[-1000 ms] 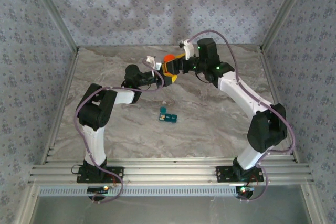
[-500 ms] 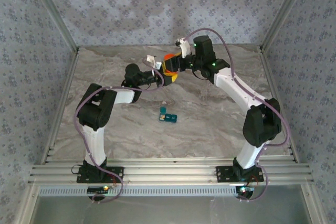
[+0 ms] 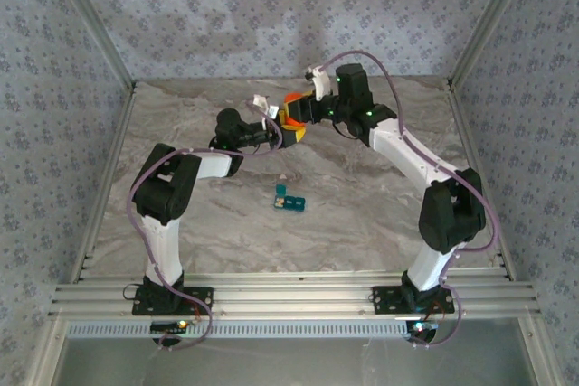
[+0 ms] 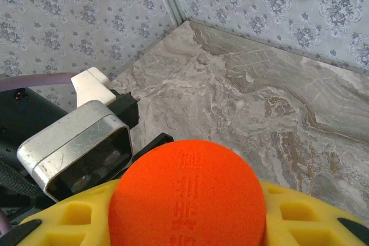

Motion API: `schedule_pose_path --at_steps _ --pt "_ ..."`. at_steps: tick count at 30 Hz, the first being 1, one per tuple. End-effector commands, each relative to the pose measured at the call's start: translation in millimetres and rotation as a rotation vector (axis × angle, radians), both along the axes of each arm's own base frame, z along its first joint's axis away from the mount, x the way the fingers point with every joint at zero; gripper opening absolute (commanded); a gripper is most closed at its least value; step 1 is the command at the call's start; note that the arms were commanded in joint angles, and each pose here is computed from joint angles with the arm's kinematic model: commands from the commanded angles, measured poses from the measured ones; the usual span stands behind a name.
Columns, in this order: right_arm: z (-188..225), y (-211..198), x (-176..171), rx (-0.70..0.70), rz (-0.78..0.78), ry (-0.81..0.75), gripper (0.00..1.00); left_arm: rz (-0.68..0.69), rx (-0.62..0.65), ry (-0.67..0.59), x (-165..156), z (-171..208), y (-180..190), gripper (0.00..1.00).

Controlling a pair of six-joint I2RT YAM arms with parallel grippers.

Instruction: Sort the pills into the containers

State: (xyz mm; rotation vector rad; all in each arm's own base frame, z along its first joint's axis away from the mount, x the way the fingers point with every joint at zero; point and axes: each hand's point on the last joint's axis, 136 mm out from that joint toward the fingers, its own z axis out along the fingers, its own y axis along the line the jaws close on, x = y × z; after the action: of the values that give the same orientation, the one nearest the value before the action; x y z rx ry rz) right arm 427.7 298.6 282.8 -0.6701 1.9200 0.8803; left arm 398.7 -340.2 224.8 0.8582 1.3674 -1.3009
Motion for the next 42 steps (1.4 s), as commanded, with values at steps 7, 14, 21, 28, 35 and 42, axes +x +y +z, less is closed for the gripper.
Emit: schedule_pose_path --at_steps 7,14,21,28,35,42 --pt "4 -49 22 0.094 -0.265 0.017 0.25 0.026 -0.008 -0.120 -13 36 3 0.73" --pt "-11 -80 29 0.095 -0.402 0.025 0.25 0.109 0.032 -0.124 -31 36 21 0.99" --pt "-52 -103 23 0.020 -0.497 -0.006 0.25 0.223 0.143 -0.060 -48 27 45 0.99" --pt "-93 -118 10 -0.159 -0.569 -0.088 0.25 0.335 0.287 0.015 -60 32 71 0.99" --pt "-128 -133 1 -0.264 -0.659 -0.117 0.24 0.498 0.292 0.018 -59 49 97 0.99" --pt "-149 -142 -10 -0.242 -0.698 -0.107 0.24 0.605 0.308 0.064 -50 53 110 0.99"
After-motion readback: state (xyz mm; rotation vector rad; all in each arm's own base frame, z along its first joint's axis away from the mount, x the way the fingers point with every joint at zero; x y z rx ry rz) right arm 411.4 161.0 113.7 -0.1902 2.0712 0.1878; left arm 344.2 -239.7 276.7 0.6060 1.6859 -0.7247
